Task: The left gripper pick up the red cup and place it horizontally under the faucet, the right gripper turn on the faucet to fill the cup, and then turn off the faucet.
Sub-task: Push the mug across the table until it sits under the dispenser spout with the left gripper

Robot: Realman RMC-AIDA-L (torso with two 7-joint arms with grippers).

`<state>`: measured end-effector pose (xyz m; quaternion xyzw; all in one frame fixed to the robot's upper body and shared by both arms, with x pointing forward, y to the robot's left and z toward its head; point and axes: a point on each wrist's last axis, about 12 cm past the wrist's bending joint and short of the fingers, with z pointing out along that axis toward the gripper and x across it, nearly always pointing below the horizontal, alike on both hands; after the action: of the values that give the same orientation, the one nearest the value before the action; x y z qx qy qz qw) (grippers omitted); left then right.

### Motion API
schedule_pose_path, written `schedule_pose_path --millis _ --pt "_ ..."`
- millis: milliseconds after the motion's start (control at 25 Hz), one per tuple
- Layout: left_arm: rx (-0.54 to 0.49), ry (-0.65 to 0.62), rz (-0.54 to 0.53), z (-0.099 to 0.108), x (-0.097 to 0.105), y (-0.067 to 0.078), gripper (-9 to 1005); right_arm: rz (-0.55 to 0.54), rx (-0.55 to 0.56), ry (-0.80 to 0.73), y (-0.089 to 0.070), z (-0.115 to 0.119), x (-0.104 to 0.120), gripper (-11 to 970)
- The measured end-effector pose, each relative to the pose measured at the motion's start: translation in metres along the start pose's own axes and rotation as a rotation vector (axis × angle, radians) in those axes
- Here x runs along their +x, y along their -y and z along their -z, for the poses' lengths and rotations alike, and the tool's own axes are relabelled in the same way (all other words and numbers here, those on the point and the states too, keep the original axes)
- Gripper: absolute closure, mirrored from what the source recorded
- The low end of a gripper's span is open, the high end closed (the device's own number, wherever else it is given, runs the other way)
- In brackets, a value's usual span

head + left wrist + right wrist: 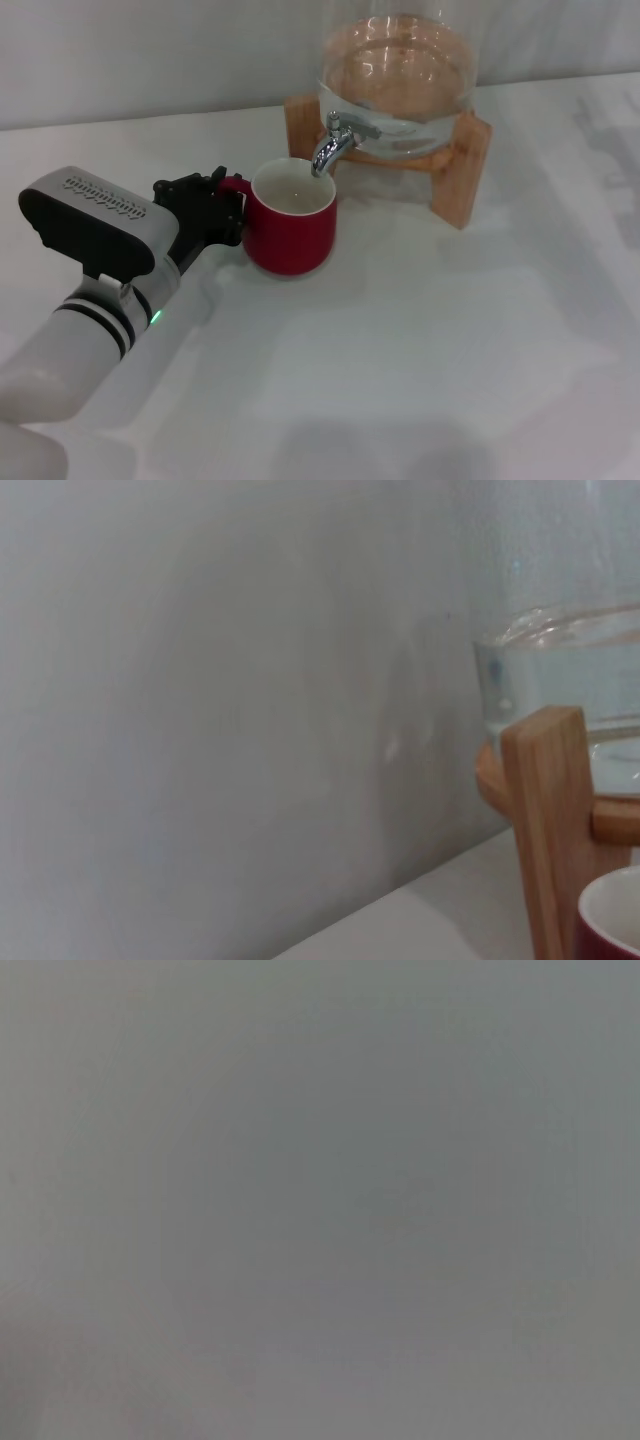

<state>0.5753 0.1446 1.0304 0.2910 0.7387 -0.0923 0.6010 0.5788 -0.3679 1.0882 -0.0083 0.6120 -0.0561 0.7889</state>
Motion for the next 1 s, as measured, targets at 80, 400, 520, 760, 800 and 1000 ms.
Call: schedule_pose_path --millis 80,400,520,760,800,1000 --pt "0.004 0.005 0.001 0.000 -0.001 0.001 871 0.000 0.000 0.000 0.000 0.000 0.000 256" --pt "0.034 0.024 -0.009 -0.003 -0.007 0.011 870 0.000 0.000 0.001 0.000 0.000 0.000 256" --pt "0.036 0.025 -0.009 -0.003 -0.007 0.011 870 0.000 0.000 0.004 0.000 0.001 0.000 256" --pt "0.037 0.024 -0.007 -0.003 -0.007 0.012 871 -0.005 0.002 0.014 0.001 0.005 0.000 256" --pt "0.037 0.023 -0.007 -0.003 -0.007 0.012 871 -0.005 0.002 0.014 0.001 0.005 0.000 256" --pt "0.048 -0.009 -0.010 -0.005 -0.005 0.013 870 -0.005 0.000 0.019 0.001 0.006 0.000 256"
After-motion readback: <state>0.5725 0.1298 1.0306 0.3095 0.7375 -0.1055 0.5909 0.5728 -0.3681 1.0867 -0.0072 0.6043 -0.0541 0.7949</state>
